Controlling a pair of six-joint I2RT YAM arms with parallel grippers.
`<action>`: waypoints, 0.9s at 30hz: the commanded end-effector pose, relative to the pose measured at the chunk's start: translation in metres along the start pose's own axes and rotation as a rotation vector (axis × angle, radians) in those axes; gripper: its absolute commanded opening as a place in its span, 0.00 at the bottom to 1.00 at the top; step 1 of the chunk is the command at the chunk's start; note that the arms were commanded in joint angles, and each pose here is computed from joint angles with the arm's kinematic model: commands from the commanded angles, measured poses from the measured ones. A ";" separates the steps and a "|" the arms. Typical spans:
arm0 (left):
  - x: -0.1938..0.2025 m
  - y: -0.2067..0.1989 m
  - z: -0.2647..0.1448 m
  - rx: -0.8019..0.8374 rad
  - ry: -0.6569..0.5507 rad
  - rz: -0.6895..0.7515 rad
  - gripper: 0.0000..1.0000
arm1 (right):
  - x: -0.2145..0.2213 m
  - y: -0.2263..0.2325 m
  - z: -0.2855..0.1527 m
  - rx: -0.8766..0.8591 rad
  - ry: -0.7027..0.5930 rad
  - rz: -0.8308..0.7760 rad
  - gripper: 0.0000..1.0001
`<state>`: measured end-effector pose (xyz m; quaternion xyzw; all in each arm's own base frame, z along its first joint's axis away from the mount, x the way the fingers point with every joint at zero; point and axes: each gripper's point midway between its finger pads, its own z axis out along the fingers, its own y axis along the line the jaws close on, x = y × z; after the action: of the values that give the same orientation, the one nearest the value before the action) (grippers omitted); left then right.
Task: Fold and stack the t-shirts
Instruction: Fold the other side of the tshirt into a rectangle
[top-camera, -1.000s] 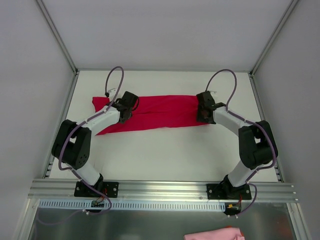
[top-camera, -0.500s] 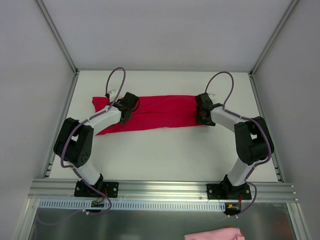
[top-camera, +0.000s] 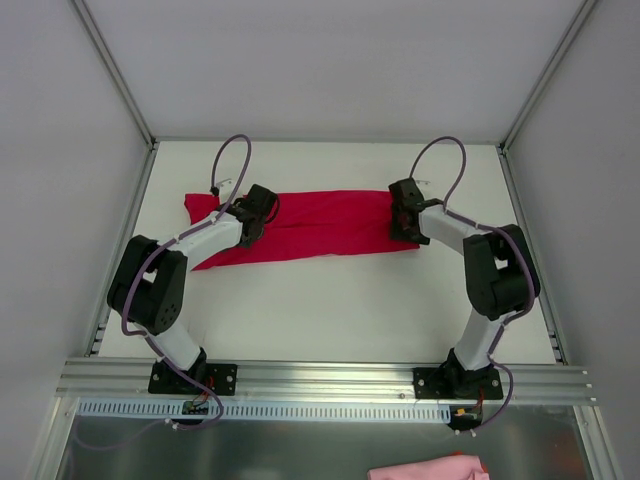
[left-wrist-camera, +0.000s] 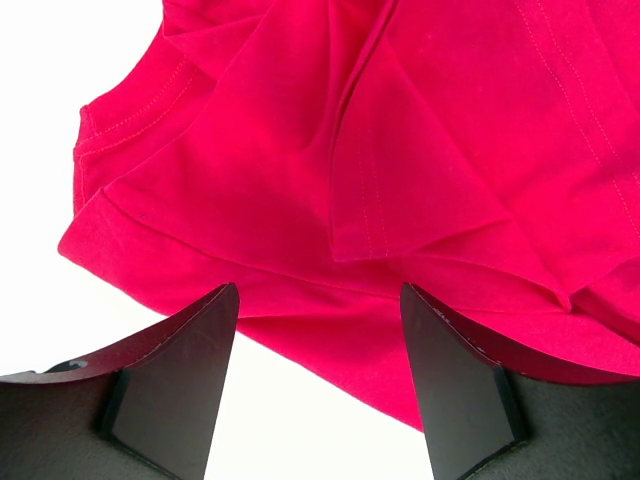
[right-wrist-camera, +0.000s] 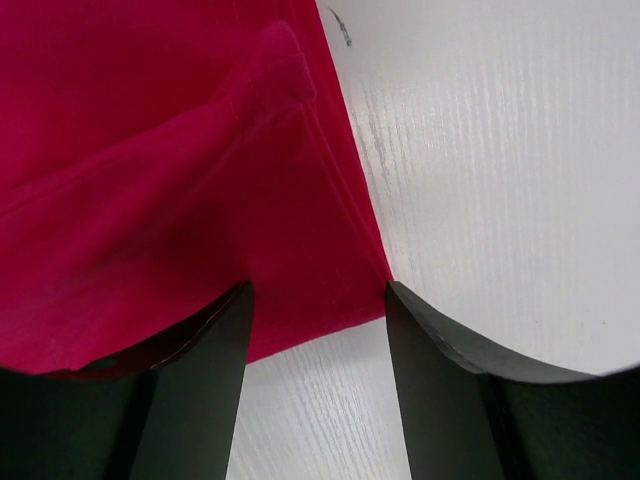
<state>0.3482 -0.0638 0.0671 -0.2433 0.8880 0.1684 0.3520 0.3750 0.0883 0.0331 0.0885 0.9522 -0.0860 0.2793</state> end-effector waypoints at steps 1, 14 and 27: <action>-0.012 0.003 -0.002 -0.024 -0.046 -0.010 0.67 | -0.011 0.001 0.005 0.010 -0.009 0.015 0.59; -0.010 -0.001 0.002 -0.025 -0.034 -0.002 0.67 | -0.014 -0.014 -0.010 0.046 -0.044 0.039 0.01; -0.007 -0.007 0.009 -0.026 -0.018 0.015 0.67 | 0.015 -0.042 -0.049 0.142 -0.069 0.009 0.13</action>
<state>0.3509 -0.0649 0.0585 -0.2390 0.8911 0.1762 0.3432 0.3464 0.0746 0.0567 0.0971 0.9413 -0.1225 0.2991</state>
